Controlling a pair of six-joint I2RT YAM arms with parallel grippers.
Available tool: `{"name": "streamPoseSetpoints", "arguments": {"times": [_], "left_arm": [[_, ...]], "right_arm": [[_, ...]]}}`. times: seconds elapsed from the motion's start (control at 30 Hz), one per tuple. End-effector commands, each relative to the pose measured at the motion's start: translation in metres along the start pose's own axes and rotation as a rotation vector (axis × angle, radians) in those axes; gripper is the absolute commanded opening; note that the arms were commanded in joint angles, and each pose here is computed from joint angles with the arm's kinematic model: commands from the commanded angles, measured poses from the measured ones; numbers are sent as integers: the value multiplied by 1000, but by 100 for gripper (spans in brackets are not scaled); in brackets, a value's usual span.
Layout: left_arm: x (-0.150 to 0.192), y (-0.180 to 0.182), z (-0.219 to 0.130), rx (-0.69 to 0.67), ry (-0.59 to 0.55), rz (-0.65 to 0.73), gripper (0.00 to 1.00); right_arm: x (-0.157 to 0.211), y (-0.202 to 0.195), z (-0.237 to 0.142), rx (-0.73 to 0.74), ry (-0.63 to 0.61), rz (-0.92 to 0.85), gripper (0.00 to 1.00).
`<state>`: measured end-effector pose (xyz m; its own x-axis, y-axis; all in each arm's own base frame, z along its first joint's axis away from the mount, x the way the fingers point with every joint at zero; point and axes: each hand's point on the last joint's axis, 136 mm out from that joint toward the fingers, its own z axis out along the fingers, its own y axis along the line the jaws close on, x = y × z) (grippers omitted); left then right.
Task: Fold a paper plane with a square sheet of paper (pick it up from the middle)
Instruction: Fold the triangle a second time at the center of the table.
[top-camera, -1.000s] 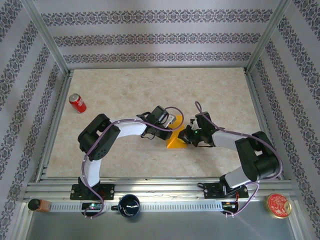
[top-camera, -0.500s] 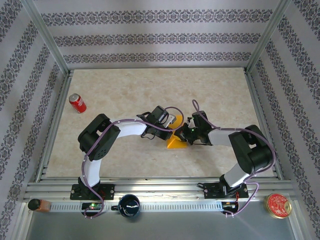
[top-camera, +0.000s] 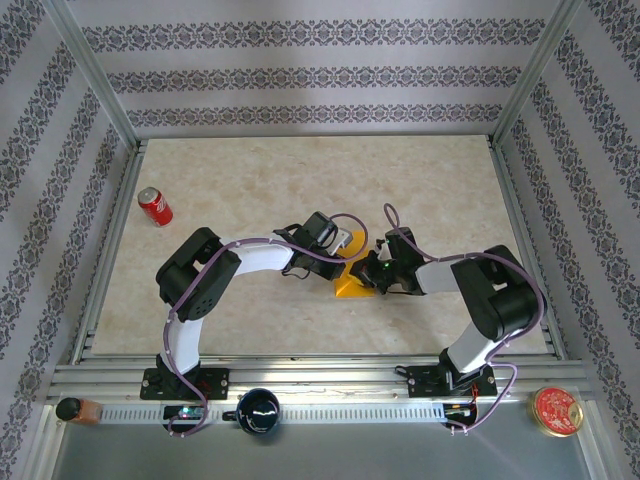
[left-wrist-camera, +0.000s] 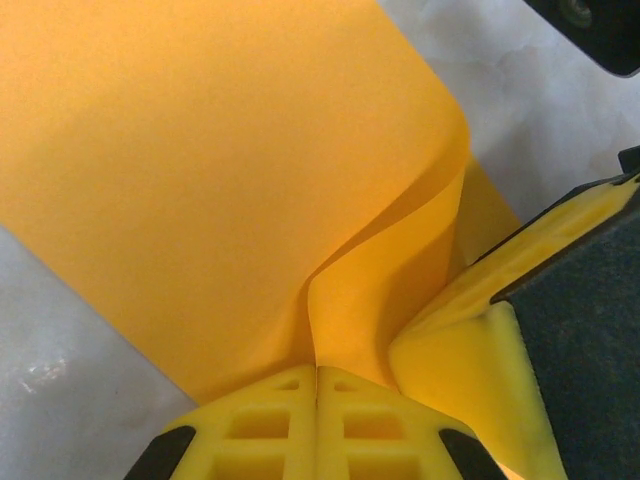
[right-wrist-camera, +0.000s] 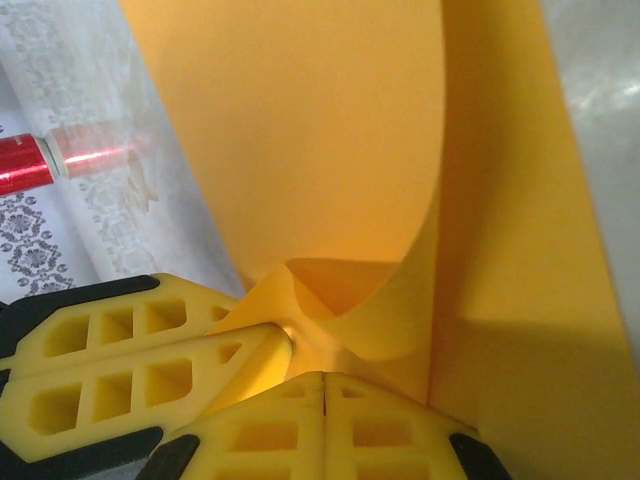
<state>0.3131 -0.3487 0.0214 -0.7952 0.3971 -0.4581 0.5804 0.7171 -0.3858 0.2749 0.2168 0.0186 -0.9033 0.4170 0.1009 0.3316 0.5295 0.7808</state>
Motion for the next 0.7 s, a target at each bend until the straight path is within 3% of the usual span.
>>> {"name": "streamPoseSetpoints", "arguments": {"times": [0.0, 0.33, 0.67], "left_arm": [[25, 16, 11, -31, 75, -42, 5], [25, 16, 10, -31, 80, -43, 5], [26, 16, 10, -33, 86, -41, 5]], "right_arm": [[0, -3, -8, 18, -16, 8, 4], [-26, 15, -23, 9, -77, -19, 5], [-32, -43, -18, 186, -135, 71, 5]]}}
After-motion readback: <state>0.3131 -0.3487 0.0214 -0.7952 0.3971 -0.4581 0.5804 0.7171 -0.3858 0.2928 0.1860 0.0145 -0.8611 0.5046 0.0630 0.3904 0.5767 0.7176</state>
